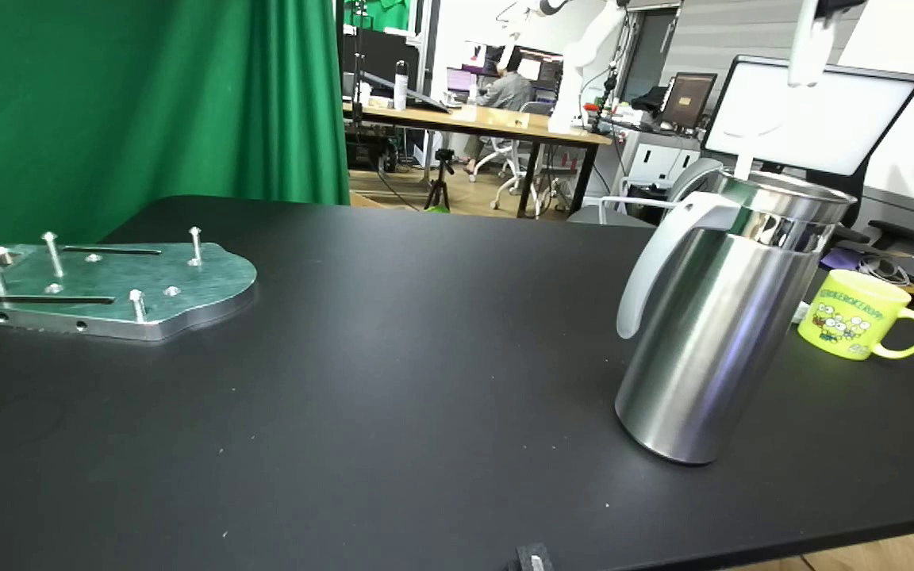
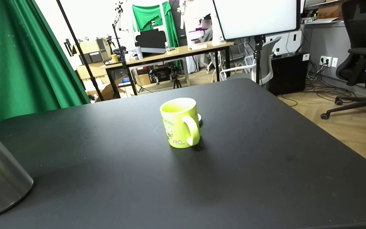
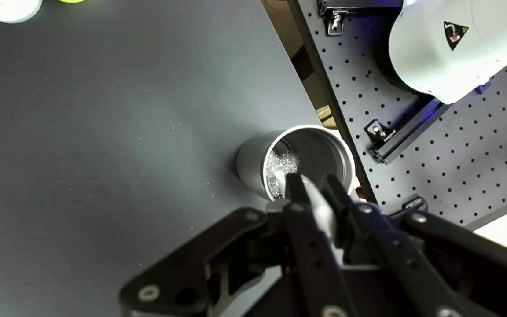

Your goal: Use the object to scrub the inside of the bottle

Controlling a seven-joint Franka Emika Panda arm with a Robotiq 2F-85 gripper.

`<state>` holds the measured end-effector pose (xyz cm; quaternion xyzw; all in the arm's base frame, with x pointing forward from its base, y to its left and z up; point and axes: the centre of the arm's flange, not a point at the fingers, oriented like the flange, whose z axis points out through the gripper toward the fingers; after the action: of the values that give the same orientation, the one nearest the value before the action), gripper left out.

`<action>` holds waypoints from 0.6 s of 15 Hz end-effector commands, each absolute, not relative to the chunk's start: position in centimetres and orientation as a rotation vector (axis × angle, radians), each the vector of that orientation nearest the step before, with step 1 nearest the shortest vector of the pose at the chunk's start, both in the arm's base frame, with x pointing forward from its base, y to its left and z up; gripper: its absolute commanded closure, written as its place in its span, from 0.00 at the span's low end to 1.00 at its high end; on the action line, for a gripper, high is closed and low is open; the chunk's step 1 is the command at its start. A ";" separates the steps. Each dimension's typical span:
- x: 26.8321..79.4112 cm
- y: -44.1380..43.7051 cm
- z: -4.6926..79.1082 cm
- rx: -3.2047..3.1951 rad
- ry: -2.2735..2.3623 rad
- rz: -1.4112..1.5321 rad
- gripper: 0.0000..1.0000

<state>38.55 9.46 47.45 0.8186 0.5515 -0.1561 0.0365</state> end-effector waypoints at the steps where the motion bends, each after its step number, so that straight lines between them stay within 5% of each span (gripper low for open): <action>1: 37.3 9.7 49.8 2.510 1.661 -0.429 0.96; 2: 37.2 9.7 50.0 2.509 1.660 -0.422 0.96; 3: 37.1 9.7 50.2 2.514 1.656 -0.418 0.60; 4: 37.0 9.6 50.3 2.513 1.658 -0.416 0.60; 9: 36.9 9.1 50.4 2.536 1.659 -0.425 0.27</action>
<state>37.26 9.40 49.84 0.8212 0.5522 -0.1366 0.0458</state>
